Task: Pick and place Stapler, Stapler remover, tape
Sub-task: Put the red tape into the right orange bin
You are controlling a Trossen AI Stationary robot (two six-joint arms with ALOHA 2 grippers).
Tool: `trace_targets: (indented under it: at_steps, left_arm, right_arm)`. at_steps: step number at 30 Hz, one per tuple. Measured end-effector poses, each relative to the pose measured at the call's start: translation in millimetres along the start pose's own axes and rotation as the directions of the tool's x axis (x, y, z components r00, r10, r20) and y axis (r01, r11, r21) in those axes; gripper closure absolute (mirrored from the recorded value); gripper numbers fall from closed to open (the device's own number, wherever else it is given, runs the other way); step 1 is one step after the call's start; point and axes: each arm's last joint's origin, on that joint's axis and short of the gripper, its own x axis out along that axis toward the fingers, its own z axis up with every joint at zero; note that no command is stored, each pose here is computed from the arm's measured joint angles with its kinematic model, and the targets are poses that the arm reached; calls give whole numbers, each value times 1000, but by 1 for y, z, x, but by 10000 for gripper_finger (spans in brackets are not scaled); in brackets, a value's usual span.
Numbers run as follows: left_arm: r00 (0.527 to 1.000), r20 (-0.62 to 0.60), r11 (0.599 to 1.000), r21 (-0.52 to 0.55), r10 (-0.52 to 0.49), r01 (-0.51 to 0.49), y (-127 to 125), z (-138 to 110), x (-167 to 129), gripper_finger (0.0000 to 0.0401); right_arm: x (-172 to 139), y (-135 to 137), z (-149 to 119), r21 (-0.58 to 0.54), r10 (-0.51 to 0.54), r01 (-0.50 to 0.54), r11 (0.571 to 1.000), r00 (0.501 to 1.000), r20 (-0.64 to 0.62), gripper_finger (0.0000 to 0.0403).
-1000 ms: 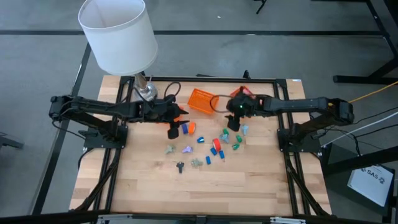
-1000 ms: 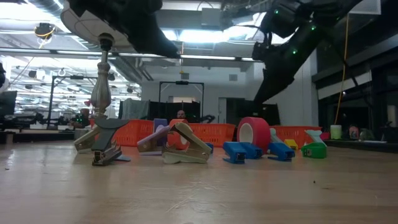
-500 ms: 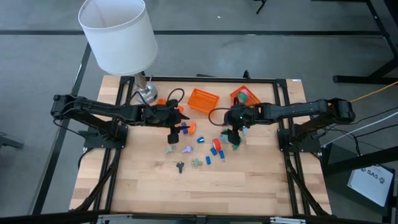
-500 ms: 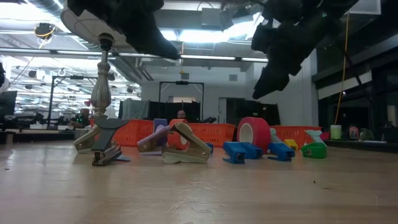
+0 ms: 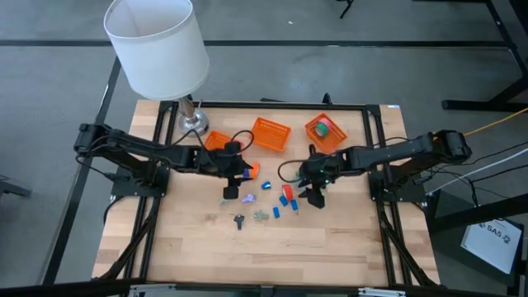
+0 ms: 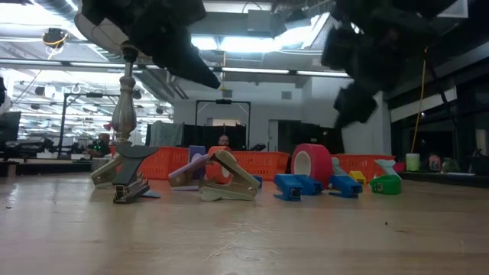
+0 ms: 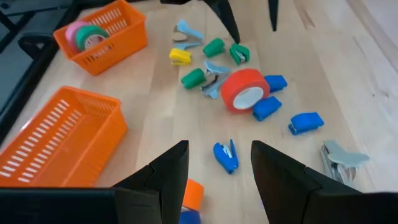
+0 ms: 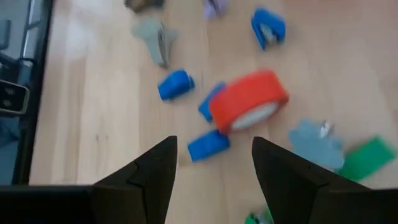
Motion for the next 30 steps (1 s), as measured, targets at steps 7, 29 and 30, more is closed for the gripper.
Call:
trace_targets:
  at_steps: [7,29,30]
  left_arm:
    - [1000,-14,1000,15,-6,6,-2,-2,3,230]
    - [1000,-11,1000,-13,-5,5,-2,-2,3,230]
    - [1000,-11,1000,-13,-5,5,-2,-2,3,230]
  right_arm:
    - [15,-10,-21,39,52,-58,998,990,131,189]
    - [59,-16,-33,64,74,-91,994,971,227,190]
    - [60,-16,-32,67,57,-75,995,970,236,190]
